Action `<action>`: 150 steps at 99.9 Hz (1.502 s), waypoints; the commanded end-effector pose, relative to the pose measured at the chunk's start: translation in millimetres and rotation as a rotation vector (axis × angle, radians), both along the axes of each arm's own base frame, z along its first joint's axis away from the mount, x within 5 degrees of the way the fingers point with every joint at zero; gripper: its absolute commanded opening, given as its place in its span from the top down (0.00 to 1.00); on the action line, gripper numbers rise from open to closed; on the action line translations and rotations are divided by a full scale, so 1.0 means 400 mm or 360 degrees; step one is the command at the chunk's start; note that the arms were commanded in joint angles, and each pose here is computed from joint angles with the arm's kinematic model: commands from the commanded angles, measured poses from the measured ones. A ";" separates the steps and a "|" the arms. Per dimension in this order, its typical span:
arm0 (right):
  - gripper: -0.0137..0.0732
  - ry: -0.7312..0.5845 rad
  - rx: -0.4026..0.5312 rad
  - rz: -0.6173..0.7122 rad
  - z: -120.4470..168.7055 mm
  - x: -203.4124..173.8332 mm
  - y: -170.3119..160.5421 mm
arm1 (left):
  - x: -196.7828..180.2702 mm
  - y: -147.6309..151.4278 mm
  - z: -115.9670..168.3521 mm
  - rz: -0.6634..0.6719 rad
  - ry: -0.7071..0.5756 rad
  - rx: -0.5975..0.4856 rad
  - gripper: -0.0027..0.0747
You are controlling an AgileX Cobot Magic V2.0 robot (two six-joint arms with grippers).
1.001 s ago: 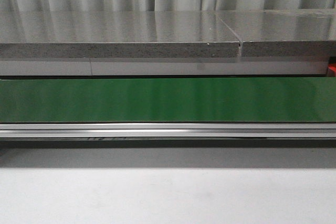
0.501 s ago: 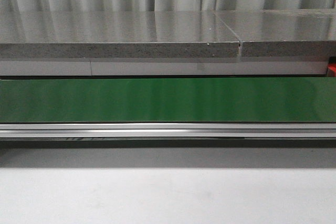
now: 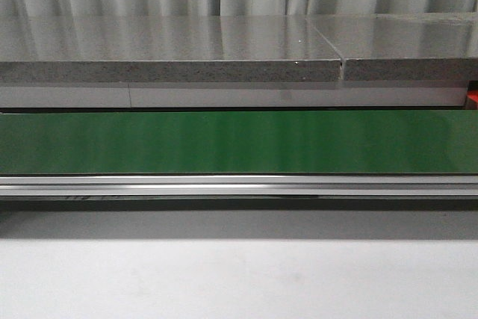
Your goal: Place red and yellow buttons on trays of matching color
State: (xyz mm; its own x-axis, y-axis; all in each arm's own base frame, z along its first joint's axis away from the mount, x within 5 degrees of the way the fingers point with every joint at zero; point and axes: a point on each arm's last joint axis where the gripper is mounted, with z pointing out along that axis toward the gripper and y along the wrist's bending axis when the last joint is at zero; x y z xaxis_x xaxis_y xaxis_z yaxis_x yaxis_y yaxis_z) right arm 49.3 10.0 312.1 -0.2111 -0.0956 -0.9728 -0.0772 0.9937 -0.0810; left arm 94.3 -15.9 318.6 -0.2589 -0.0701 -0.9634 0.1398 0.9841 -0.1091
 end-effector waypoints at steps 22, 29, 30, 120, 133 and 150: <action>0.92 -0.0133 -0.0014 -0.0024 0.033 0.001 -0.004 | 0.003 0.001 0.037 0.0012 -0.0148 -0.0047 0.99; 0.92 -0.0133 -0.0014 -0.0024 0.033 0.001 -0.004 | 0.003 0.001 0.037 0.0012 -0.0148 -0.0047 0.99; 0.92 -0.0133 -0.0014 -0.0024 0.033 0.001 -0.004 | 0.003 0.001 0.037 0.0012 -0.0148 -0.0047 0.99; 0.92 -0.0386 0.0040 -0.0085 -0.161 -0.004 -0.027 | 0.003 0.001 0.037 0.0012 -0.0148 -0.0047 0.99; 0.92 -0.0441 0.0048 -0.0067 -0.202 -0.001 -0.025 | 0.003 0.001 0.037 0.0012 -0.0148 -0.0047 0.99; 0.92 -0.0480 0.0050 -0.0039 -0.255 0.012 -0.020 | 0.003 0.001 0.037 0.0012 -0.0148 -0.0047 0.99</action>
